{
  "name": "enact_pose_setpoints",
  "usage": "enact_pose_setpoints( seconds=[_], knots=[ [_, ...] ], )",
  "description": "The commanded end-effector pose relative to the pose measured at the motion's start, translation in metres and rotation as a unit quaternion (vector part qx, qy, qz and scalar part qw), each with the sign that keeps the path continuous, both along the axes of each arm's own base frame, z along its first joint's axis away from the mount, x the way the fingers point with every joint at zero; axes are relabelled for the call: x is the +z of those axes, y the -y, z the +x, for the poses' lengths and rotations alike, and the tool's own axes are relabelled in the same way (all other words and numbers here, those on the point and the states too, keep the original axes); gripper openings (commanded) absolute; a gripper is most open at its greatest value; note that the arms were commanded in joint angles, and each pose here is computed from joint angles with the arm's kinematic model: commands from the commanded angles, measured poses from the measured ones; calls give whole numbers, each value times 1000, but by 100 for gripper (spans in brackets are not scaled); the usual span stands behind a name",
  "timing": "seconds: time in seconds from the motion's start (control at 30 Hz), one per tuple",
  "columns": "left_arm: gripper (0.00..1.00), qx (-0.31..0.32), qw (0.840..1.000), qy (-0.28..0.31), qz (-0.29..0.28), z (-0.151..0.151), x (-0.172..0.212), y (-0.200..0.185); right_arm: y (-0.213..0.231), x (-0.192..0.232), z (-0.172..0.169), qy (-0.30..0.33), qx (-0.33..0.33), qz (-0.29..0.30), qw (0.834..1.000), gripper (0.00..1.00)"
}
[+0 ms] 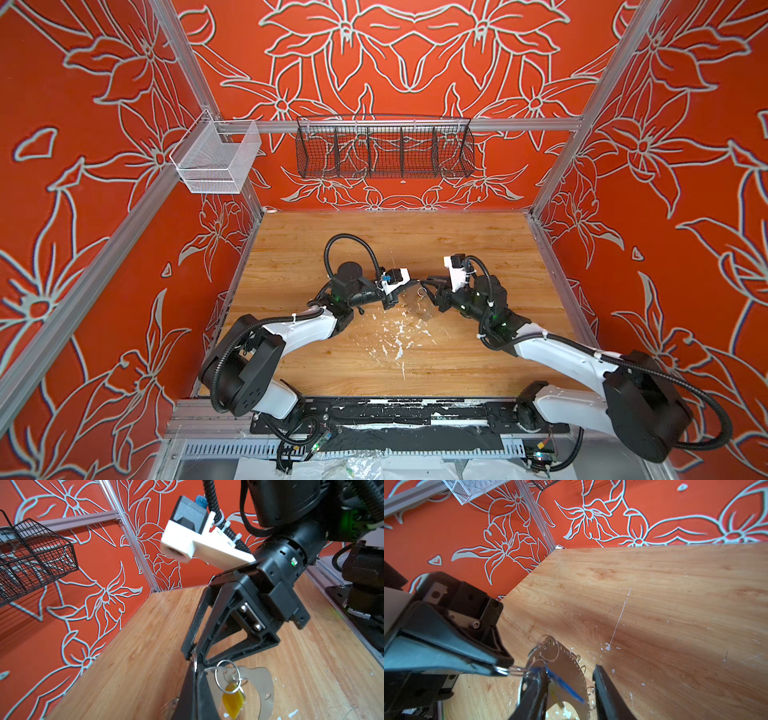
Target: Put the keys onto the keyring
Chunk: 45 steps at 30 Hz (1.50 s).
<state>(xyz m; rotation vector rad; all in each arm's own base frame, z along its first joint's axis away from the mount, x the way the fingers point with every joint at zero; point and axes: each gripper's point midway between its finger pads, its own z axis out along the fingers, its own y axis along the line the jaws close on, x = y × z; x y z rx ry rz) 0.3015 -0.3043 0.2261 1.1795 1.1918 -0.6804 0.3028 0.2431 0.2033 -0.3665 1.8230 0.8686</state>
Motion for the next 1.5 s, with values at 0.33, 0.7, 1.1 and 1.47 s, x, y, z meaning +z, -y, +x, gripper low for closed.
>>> enact_pose_setpoints(
  seconds=[0.33,0.7,1.1,1.47],
  knots=[
    [0,-28,999,-1,-27,-1,32,3,-16,6,-9,27,59,-12,998,43],
    [0,-19,998,-31,-42,10,35,-3,-20,1,-19,37,75,-13,996,44],
    [0,-2,997,-50,-53,23,35,-9,-18,-4,-27,45,76,-16,996,46],
    [0,-62,996,-42,-45,4,37,-3,-14,-1,-23,51,61,-32,996,43]
  ],
)
